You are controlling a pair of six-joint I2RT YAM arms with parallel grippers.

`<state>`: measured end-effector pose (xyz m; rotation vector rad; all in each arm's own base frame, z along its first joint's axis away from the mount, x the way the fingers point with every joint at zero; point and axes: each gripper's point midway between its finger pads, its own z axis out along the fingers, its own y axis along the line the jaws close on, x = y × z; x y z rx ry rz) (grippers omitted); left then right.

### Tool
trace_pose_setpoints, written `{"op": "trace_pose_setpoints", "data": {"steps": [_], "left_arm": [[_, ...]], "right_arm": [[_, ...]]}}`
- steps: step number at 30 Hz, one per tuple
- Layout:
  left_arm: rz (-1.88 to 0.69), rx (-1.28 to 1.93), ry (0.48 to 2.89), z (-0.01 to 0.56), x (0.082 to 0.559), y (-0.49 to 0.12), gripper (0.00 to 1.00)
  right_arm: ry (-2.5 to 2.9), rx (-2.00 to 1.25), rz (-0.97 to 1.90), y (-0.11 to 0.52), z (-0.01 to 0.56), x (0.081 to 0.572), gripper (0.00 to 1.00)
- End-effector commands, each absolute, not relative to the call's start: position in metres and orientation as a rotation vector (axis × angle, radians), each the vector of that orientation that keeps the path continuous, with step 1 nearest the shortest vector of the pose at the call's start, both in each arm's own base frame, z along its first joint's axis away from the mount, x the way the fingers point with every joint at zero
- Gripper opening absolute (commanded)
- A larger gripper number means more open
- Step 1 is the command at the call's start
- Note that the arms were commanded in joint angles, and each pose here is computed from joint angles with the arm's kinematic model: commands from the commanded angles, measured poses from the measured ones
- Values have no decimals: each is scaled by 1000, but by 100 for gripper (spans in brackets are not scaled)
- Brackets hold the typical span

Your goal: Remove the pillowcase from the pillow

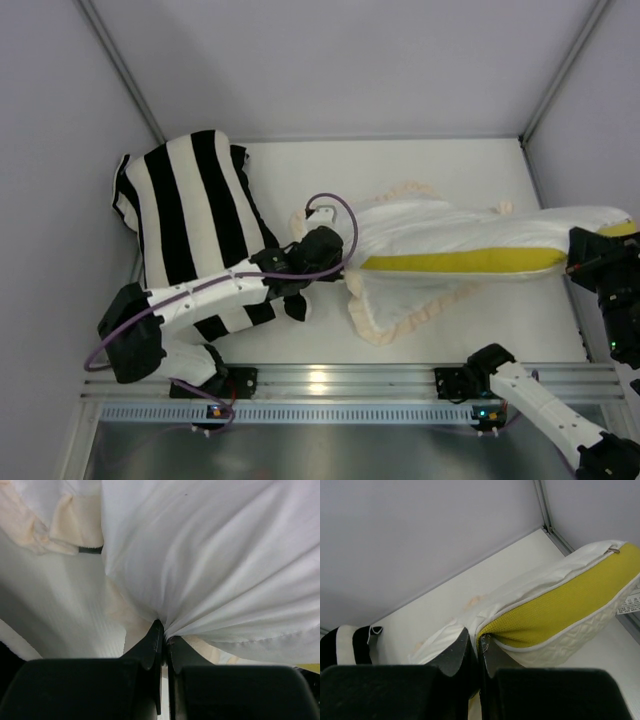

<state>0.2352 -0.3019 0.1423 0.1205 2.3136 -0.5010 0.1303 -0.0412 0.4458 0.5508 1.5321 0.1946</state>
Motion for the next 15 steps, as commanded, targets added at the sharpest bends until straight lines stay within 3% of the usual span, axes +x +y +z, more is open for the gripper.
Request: {"op": "trace_pose_setpoints", "data": {"steps": [1, 9, 15], "left_arm": [[-277, 42, 2423, 105, 242, -246, 0], [-186, -11, 2559, 63, 254, -243, 0], [-203, -27, 2552, 67, 284, -264, 0]], "right_arm": [[1327, 640, 218, -68, 492, 111, 0], [1301, 656, 209, -78, 495, 102, 0], [1361, 606, 259, -59, 482, 114, 0]]}}
